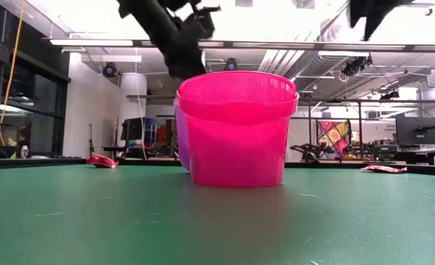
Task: Sort candy by brand, put in halloween buckets
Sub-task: Put the red candy into the purple bucket
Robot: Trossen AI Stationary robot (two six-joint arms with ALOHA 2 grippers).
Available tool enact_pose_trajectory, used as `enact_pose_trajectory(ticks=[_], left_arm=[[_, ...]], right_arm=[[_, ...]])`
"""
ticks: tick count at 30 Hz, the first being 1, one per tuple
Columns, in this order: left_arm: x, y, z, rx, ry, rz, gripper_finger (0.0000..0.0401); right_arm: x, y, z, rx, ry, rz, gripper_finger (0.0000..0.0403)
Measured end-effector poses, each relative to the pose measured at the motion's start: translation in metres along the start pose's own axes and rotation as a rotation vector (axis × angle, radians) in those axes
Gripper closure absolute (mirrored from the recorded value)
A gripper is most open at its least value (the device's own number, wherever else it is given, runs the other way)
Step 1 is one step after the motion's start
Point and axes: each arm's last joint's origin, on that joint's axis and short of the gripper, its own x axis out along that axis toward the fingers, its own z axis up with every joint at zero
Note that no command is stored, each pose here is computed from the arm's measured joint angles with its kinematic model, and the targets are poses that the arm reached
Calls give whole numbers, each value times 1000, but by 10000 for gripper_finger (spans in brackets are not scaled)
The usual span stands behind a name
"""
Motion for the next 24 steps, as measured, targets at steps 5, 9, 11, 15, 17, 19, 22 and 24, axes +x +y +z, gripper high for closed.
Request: enact_pose_trajectory(ticks=[5, 9, 11, 15, 17, 19, 22, 24], left_arm=[[24, 5, -3, -71, 19, -16, 320], [25, 5, -4, -58, 28, -29, 273], [22, 6, -3, -43, 18, -29, 254], [15, 7, 0, -18, -6, -25, 226], [10, 9, 2, -19, -19, -22, 217], [5, 12, 3, -24, -35, -12, 209], [-4, 17, 6, -35, -62, 5, 201], [-9, 20, 8, -43, -81, 13, 198]], right_arm=[[12, 10, -19, 7, 354, 163, 112], [48, 29, -46, -9, 589, 309, 112], [74, 41, -65, 10, 688, 392, 112], [122, 54, -114, 78, 883, 462, 112], [138, 52, -139, 111, 985, 398, 112], [149, 48, -161, 140, 1078, 302, 112], [155, 44, -187, 142, 1178, 182, 112], [156, 45, -199, 132, 1207, 159, 112]])
